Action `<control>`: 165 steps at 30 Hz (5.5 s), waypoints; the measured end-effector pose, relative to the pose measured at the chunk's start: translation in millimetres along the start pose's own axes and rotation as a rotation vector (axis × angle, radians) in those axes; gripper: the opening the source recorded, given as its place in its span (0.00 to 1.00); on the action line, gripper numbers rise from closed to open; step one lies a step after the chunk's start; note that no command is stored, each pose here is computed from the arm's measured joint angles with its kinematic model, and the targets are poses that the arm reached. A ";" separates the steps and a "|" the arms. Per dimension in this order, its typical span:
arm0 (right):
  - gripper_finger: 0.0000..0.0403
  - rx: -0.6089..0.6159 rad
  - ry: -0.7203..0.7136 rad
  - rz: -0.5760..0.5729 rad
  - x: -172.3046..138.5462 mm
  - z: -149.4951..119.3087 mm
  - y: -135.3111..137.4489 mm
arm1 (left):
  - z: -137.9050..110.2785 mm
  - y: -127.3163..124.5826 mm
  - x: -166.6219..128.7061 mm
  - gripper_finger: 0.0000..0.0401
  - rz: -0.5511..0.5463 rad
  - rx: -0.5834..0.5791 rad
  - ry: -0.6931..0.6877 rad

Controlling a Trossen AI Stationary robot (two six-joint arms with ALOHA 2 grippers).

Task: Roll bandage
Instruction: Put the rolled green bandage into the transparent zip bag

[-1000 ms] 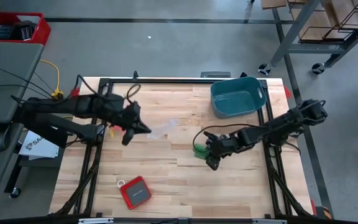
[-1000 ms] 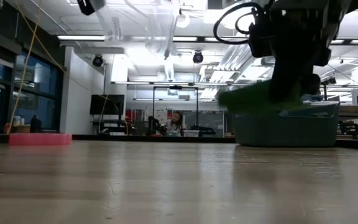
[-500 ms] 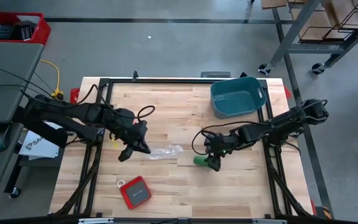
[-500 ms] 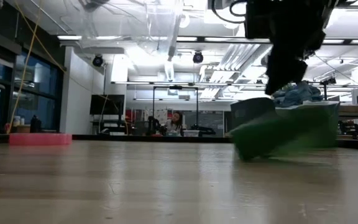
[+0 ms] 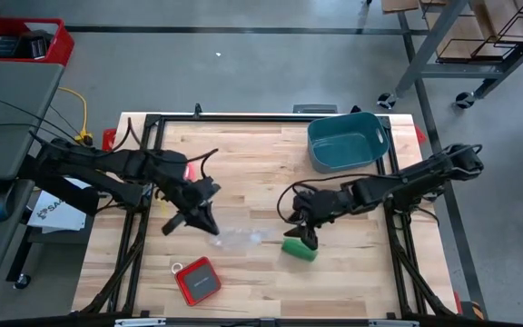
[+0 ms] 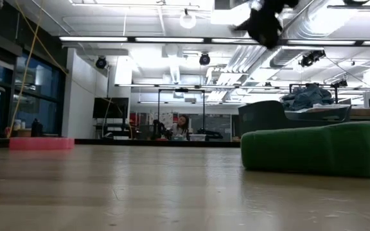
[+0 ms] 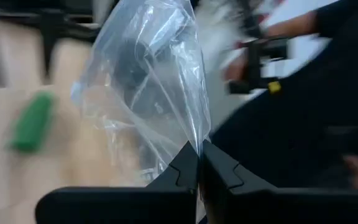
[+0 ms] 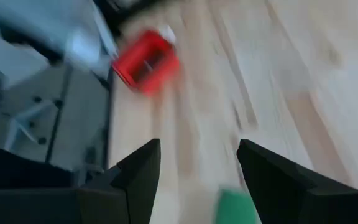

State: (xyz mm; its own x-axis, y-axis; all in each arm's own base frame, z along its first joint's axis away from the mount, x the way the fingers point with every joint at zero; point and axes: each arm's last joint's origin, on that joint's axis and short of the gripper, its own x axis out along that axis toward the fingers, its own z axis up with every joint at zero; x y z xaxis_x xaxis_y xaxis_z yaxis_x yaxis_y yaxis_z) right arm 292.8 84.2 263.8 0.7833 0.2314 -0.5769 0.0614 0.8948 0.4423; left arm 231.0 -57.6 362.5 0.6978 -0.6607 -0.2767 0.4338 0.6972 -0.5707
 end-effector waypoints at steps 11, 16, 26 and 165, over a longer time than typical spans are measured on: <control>0.52 -0.245 -0.320 0.068 -38.2 67.2 41.7 | 6.9 -3.5 -0.9 0.00 -0.072 -0.087 -0.041; 0.52 -0.289 -0.350 0.044 -42.9 73.4 45.1 | 15.0 -1.1 -4.7 0.00 -0.072 -0.082 -0.110; 0.52 -0.291 -0.351 0.059 -43.4 73.7 45.9 | 19.0 4.8 -9.0 0.00 -0.048 -0.094 -0.141; 0.00 0.010 0.062 -0.384 -43.8 25.9 12.8 | -213.3 98.1 -17.3 0.44 1.489 -1.319 -0.205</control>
State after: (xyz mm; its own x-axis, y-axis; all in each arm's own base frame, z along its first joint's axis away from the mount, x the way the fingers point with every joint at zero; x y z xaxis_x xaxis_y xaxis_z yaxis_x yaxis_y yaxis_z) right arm 275.3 75.6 312.5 0.6635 -0.0970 -0.7419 0.3493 0.9170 0.1925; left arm 139.9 -37.1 146.4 0.1316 0.2395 -0.9619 -0.9832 -0.0922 -0.1575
